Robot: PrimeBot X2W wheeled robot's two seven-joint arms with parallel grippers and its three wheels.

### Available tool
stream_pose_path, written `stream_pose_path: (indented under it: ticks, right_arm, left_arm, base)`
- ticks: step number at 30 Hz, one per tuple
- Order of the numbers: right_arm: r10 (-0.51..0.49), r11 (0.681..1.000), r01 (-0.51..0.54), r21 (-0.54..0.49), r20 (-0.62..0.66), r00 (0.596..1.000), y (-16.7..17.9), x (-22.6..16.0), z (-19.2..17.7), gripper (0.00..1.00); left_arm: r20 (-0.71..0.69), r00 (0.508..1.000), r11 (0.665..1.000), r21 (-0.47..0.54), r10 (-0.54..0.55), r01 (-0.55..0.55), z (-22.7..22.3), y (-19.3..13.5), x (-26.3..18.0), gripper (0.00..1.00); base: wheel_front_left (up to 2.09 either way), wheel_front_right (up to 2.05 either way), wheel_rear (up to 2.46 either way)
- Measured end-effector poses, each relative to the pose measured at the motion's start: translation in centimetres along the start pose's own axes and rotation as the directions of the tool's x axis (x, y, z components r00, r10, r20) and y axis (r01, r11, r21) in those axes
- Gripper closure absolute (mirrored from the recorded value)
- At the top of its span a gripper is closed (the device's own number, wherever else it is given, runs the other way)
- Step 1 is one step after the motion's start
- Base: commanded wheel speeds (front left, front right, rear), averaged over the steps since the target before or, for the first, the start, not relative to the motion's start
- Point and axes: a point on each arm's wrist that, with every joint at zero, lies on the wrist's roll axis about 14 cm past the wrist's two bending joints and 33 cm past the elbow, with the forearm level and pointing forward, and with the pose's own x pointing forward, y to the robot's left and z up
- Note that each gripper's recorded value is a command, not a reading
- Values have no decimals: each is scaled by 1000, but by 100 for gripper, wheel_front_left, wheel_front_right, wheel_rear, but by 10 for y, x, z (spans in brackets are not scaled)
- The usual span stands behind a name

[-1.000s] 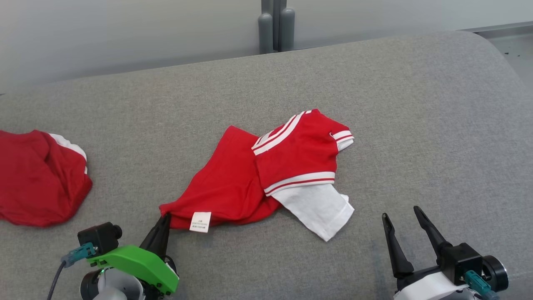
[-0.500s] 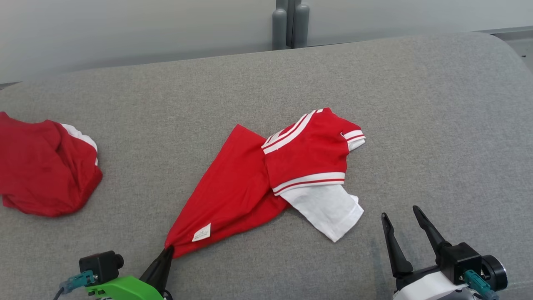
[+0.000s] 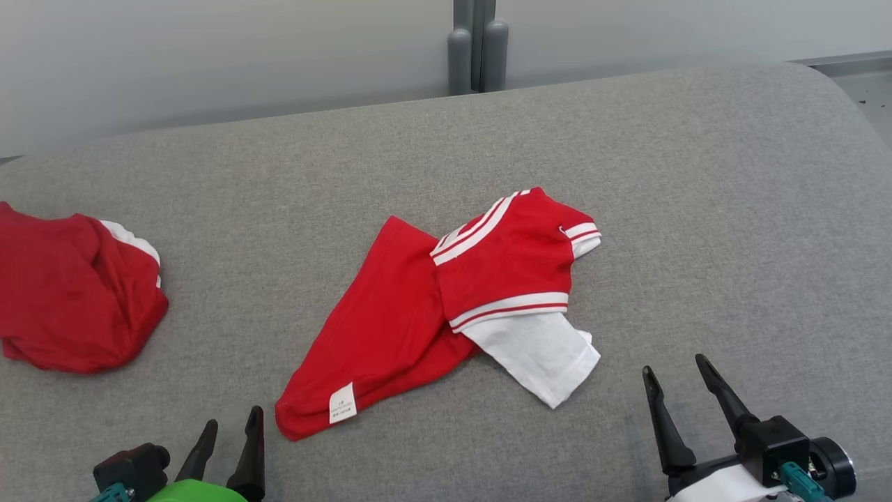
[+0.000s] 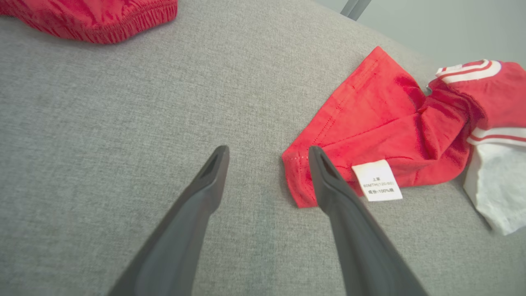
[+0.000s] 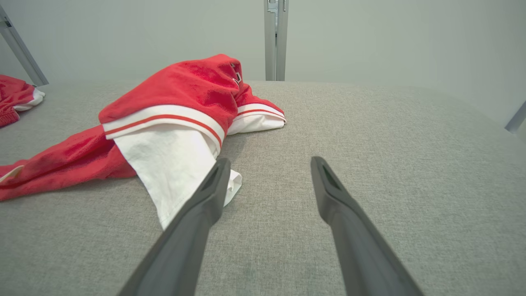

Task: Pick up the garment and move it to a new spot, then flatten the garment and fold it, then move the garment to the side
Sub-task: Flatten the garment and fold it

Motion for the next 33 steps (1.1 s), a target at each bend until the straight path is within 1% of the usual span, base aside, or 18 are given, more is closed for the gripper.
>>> stream_pose_path:
  ticks: [2, 5, 8, 13, 16, 18, 22, 33]
  right_arm:
    - [-13, 1000, 13, -2, 1, 1000, -4, -3, 0, 0]
    - [-30, 1000, 30, -6, 9, 1000, -10, -5, 3, 0]
    - [-42, 999, 43, -10, 15, 999, -15, -6, 5, 0]
    - [-25, 1000, 26, -16, 19, 999, -10, -4, 6, 0]
    - [-23, 1000, 24, -18, 30, 999, -10, -4, 9, 0]
    - [-21, 1000, 22, -19, 35, 999, -9, -6, 10, 0]
    - [-23, 999, 25, -23, 59, 998, -10, -7, 18, 0]
    - [-69, 995, 77, -63, 117, 991, -28, -11, 36, 0]
  left_arm:
    - [51, 999, 1000, -7, 8, -8, 10, -1, -2, 0]
    - [139, 990, 1000, 11, 9, -11, 28, -4, -7, 0]
    - [194, 981, 999, 35, -3, -4, 35, -8, -13, 0]
    - [280, 960, 998, 60, -11, -6, 48, -9, -24, 0]
    - [332, 943, 994, 113, -25, -14, 58, -8, -32, 0]
    - [338, 940, 990, 139, -38, -11, 55, -10, -39, 0]
    - [359, 933, 988, 155, -33, -25, 54, -6, -50, 0]
    - [376, 926, 986, 160, -25, -38, 47, 1, -62, 0]
  base:
    - [0, 0, 0]
    - [0, 0, 0]
    - [0, 0, 0]
    - [0, 0, 0]
    - [0, 0, 0]
    - [0, 0, 0]
    - [0, 0, 0]
    - [0, 0, 0]
